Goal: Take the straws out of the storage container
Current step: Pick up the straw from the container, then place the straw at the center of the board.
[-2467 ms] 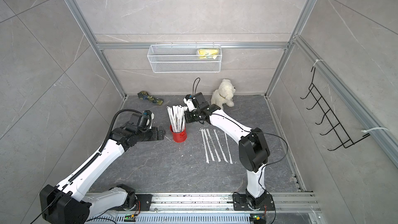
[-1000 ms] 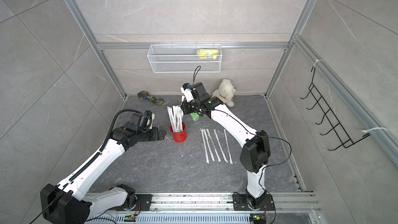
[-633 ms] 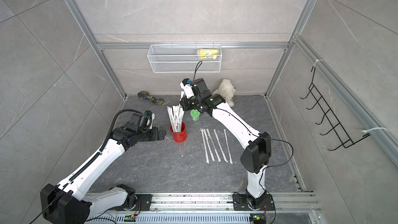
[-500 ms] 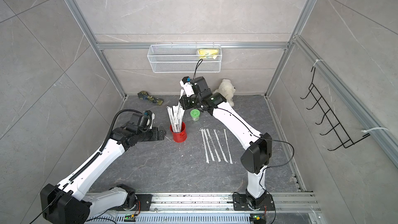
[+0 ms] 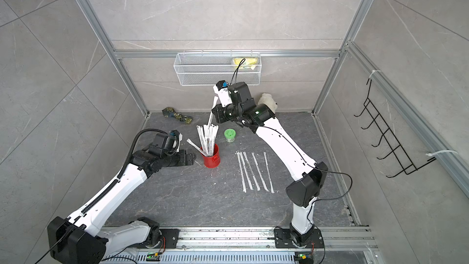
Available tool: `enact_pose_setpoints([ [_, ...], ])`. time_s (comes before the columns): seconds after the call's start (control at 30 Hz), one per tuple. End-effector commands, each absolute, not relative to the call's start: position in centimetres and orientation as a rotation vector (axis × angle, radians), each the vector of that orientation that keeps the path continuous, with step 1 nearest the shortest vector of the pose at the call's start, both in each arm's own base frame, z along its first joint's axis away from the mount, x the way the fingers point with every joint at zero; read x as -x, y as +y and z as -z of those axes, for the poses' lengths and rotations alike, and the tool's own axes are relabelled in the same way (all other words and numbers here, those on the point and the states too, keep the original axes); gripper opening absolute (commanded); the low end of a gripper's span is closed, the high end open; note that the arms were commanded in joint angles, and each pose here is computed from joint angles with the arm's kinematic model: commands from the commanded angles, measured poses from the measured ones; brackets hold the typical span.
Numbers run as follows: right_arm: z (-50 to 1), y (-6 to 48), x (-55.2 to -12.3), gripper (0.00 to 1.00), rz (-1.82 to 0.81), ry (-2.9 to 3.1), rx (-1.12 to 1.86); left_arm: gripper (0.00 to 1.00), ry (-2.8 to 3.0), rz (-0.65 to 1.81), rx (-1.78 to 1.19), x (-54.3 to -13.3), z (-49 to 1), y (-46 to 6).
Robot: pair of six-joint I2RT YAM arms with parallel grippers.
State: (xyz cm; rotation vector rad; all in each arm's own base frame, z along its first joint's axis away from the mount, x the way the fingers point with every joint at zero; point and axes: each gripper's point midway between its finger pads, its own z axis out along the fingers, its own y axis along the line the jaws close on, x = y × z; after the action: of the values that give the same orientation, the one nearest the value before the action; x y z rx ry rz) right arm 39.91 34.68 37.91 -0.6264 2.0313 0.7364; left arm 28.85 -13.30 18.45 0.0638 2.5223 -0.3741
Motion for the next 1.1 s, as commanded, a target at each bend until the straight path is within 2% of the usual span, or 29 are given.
enact_pose_setpoints([
  [0.0,-41.3,33.6,-38.2,0.11,-0.717,1.975,0.645,0.99,2.495,0.402,-0.088,-29.1,-19.6,-13.9],
  [0.2,-43.2,31.9,-36.7,0.1,-0.662,1.995,0.672,0.99,2.49,0.403,-0.088,-29.1,-19.8,-13.8],
  [0.43,-42.4,28.0,-34.5,0.09,-0.475,2.118,0.715,0.99,2.488,0.407,-0.089,-29.0,-19.9,-13.9],
  [0.73,-38.5,23.2,-33.0,0.07,-0.215,2.292,0.714,0.99,2.485,0.421,-0.091,-29.0,-20.1,-14.0],
  [1.07,-29.5,17.4,-32.6,0.07,0.118,2.569,0.649,0.99,2.478,0.436,-0.091,-28.8,-20.3,-14.1],
])
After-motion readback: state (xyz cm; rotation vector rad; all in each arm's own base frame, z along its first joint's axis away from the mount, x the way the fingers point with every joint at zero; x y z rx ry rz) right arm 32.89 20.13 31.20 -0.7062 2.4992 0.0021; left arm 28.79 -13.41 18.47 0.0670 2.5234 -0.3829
